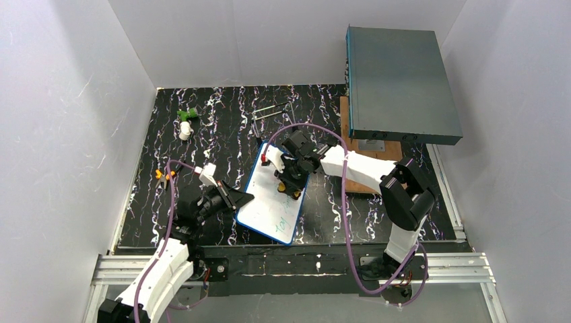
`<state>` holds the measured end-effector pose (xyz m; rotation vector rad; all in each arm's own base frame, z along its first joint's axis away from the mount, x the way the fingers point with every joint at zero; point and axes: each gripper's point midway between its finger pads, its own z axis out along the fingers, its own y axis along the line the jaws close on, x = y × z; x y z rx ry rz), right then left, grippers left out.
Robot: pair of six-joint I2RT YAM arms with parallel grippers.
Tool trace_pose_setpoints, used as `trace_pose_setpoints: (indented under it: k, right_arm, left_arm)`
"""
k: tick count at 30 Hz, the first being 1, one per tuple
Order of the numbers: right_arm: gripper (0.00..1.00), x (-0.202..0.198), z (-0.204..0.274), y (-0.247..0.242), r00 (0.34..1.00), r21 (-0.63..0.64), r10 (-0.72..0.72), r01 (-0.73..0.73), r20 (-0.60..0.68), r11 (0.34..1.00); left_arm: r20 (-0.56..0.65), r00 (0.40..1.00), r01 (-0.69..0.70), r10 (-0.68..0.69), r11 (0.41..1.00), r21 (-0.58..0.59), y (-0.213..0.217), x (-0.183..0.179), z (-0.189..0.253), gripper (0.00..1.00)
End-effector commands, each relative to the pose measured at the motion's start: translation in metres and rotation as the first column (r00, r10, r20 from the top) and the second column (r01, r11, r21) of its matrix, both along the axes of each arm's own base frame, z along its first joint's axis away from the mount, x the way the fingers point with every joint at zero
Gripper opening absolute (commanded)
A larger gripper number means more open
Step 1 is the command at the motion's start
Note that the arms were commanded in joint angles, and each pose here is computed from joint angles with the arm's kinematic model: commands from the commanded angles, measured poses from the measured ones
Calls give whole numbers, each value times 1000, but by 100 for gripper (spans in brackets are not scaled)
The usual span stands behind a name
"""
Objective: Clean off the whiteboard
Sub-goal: Erase the whiteboard at the center of the board.
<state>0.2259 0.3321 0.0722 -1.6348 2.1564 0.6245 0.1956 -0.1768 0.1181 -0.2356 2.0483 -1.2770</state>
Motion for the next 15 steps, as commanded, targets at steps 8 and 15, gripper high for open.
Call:
trace_pose_setpoints:
  k: [8, 15]
  right_arm:
    - [1, -27, 38, 36, 997, 145, 76, -77, 7, 986]
    - [1, 26, 26, 15, 985, 82, -134, 126, 107, 989]
  left_arm:
    - [176, 975, 154, -139, 985, -80, -19, -9, 58, 0]
    - [179, 973, 165, -148, 983, -82, -20, -9, 60, 0]
